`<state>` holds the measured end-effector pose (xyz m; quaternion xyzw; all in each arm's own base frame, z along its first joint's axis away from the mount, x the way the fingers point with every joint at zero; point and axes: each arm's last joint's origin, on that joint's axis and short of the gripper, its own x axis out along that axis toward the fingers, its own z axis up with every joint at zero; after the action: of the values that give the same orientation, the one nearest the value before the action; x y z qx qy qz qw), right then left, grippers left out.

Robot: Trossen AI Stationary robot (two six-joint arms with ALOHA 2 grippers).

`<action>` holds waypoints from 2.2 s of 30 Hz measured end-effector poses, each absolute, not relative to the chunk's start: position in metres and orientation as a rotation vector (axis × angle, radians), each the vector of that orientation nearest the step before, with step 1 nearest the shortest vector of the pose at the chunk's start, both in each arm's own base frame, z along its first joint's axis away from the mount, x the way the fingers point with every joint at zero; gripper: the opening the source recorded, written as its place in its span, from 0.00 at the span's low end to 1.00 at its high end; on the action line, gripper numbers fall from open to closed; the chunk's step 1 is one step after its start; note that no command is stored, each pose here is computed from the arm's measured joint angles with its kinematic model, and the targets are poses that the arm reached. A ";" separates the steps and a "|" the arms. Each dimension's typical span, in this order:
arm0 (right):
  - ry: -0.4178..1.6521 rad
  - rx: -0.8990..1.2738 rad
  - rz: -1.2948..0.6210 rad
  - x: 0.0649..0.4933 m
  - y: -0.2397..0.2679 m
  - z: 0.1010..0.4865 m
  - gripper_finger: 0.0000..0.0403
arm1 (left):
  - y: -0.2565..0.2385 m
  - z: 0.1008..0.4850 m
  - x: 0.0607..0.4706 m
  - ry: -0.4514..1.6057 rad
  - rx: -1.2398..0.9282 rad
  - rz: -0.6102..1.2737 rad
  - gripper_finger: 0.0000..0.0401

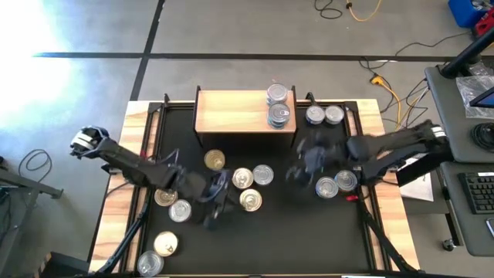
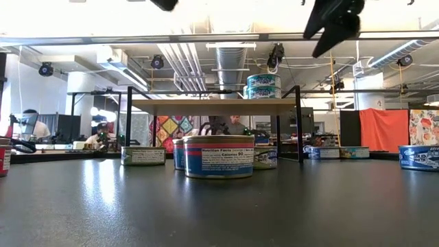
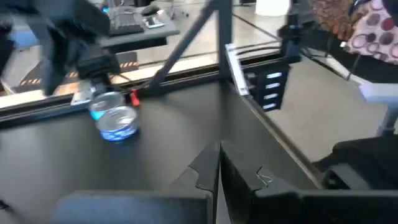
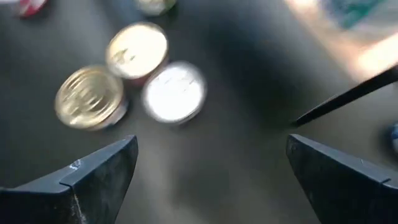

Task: Stack canned seafood by type on shelf
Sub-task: Put the bottom blue tuna can on the shelf

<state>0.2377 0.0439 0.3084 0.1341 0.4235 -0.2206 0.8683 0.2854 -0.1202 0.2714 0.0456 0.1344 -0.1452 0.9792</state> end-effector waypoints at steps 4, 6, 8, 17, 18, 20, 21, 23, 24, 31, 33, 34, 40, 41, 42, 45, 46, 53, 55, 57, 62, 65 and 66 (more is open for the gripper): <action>0.939 0.322 -0.455 0.246 0.084 0.286 0.99 | -0.152 0.261 0.271 0.290 0.135 -0.277 0.00; 0.959 0.344 -0.464 0.249 0.100 0.276 0.99 | -0.164 0.256 0.264 0.249 0.128 -0.252 0.00; 0.987 0.361 -0.484 0.250 0.113 0.265 0.99 | -0.175 0.249 0.256 0.178 0.106 -0.261 0.00; 1.245 0.383 -0.624 0.257 0.141 0.205 0.94 | -0.190 0.181 0.239 0.033 -0.011 -0.292 0.00; 1.268 0.389 -0.629 0.259 0.143 0.201 0.92 | -0.189 0.173 0.238 0.043 -0.029 -0.285 0.00; 1.291 0.390 -0.627 0.264 0.147 0.197 0.85 | -0.187 0.159 0.239 0.054 -0.071 -0.258 0.00; 1.295 0.377 -0.623 0.266 0.148 0.196 0.81 | -0.186 0.153 0.239 0.065 -0.093 -0.244 0.00; 1.273 0.338 -0.648 0.269 0.149 0.195 0.72 | -0.185 0.141 0.242 0.092 -0.127 -0.206 0.00; 1.249 0.313 -0.668 0.271 0.149 0.194 0.66 | -0.185 0.136 0.243 0.103 -0.148 -0.184 0.00; 1.164 0.276 -0.742 0.269 0.144 0.203 0.25 | -0.185 0.118 0.251 0.150 -0.216 -0.123 0.00; 1.198 0.259 -0.834 0.259 0.139 0.206 0.14 | -0.184 0.116 0.252 0.155 -0.236 -0.104 0.00; 1.211 0.251 -0.888 0.253 0.137 0.206 0.09 | -0.183 0.115 0.252 0.156 -0.248 -0.089 0.00; 1.331 0.204 -1.098 0.224 0.126 0.187 0.04 | -0.181 0.109 0.252 0.161 -0.271 -0.026 0.00; 1.341 0.201 -1.120 0.220 0.124 0.182 0.03 | -0.181 0.108 0.252 0.163 -0.270 -0.027 0.00; 1.346 0.195 -1.139 0.217 0.122 0.178 0.03 | -0.181 0.108 0.252 0.164 -0.269 -0.030 0.00; 1.349 0.179 -1.182 0.208 0.116 0.167 0.03 | -0.183 0.108 0.252 0.189 -0.270 -0.105 0.00; 1.347 0.180 -1.189 0.206 0.115 0.163 0.03 | -0.184 0.108 0.251 0.202 -0.269 -0.147 0.00; 1.274 0.273 -1.018 0.212 0.123 0.142 0.03 | -0.185 0.108 0.251 0.238 -0.289 -0.176 0.06; 1.186 0.340 -0.907 0.224 0.137 0.146 0.02 | -0.186 0.107 0.254 0.260 -0.278 -0.167 0.09; 1.104 0.411 -0.799 0.236 0.157 0.155 0.02 | -0.187 0.105 0.256 0.298 -0.265 -0.156 0.14; 0.897 0.362 -0.581 0.250 0.200 0.198 0.03 | -0.197 0.100 0.270 0.397 -0.212 -0.161 0.24; 0.854 0.306 -0.520 0.249 0.213 0.214 0.03 | -0.205 0.098 0.283 0.472 -0.184 -0.208 0.30; 0.841 0.297 -0.485 0.249 0.219 0.219 0.03 | -0.208 0.098 0.288 0.490 -0.172 -0.228 0.32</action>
<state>0.2491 0.2191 0.2186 0.1420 0.4027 -0.2323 0.8739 0.2880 -0.2079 0.0978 -0.0847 0.2418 -0.1123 0.9601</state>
